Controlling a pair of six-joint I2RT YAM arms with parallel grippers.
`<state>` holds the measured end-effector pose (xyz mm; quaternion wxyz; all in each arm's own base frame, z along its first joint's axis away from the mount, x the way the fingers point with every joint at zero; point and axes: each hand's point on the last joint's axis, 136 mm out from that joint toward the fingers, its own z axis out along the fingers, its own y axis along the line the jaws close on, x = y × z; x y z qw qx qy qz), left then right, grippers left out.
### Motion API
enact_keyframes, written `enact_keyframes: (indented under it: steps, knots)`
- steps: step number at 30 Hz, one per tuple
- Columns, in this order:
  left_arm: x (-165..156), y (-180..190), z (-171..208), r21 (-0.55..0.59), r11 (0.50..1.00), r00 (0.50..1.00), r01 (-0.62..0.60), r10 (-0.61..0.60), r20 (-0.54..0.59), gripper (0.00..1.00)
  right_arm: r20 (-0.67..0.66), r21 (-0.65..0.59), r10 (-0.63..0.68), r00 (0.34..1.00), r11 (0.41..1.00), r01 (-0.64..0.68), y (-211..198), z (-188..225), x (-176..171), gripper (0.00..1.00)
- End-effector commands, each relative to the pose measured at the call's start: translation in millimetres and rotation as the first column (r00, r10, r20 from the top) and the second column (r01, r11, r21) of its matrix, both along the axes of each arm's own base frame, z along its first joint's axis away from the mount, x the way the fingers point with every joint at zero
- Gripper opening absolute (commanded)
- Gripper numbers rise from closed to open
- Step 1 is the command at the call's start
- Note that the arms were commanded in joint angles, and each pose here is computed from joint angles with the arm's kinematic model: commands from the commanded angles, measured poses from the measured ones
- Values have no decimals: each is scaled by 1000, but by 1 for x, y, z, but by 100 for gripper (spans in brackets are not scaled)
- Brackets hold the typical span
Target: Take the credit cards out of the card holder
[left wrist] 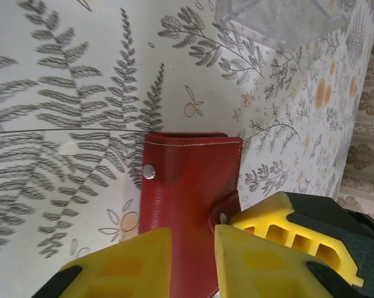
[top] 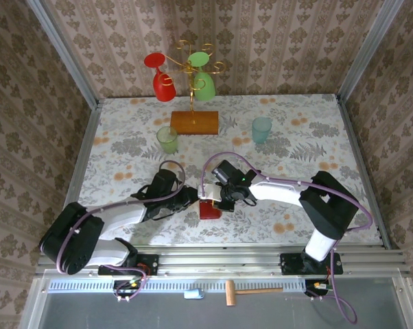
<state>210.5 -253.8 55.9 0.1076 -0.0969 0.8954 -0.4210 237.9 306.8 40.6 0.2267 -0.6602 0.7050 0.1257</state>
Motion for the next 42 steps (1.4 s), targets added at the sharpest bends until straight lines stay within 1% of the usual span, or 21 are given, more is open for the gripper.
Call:
enact_keyframes:
  steps: [1,4,11,20,29,34,42]
  knots:
    - [6,-12,7,-55,998,1000,-10,10,7,25,28,60,-29,999,998,27,5,11,3,3]
    - [6,-16,2,-69,998,1000,-9,9,-8,24,27,78,-41,999,996,39,6,12,4,0]
    - [3,-17,-9,-84,996,999,-23,19,-45,22,46,125,-83,995,989,77,8,13,7,0]
    - [-3,-13,-23,-72,997,996,-37,31,-81,20,82,233,-151,985,964,129,12,20,13,0]
    - [-5,-10,-29,-56,997,994,-50,44,-98,19,72,339,-225,972,922,189,17,28,16,0]
    - [-5,-8,-33,-45,997,993,-57,51,-110,19,75,404,-296,952,882,242,17,35,23,0]
    - [-7,-6,-37,-32,998,991,-63,58,-119,18,38,449,-348,937,843,295,17,32,23,0]
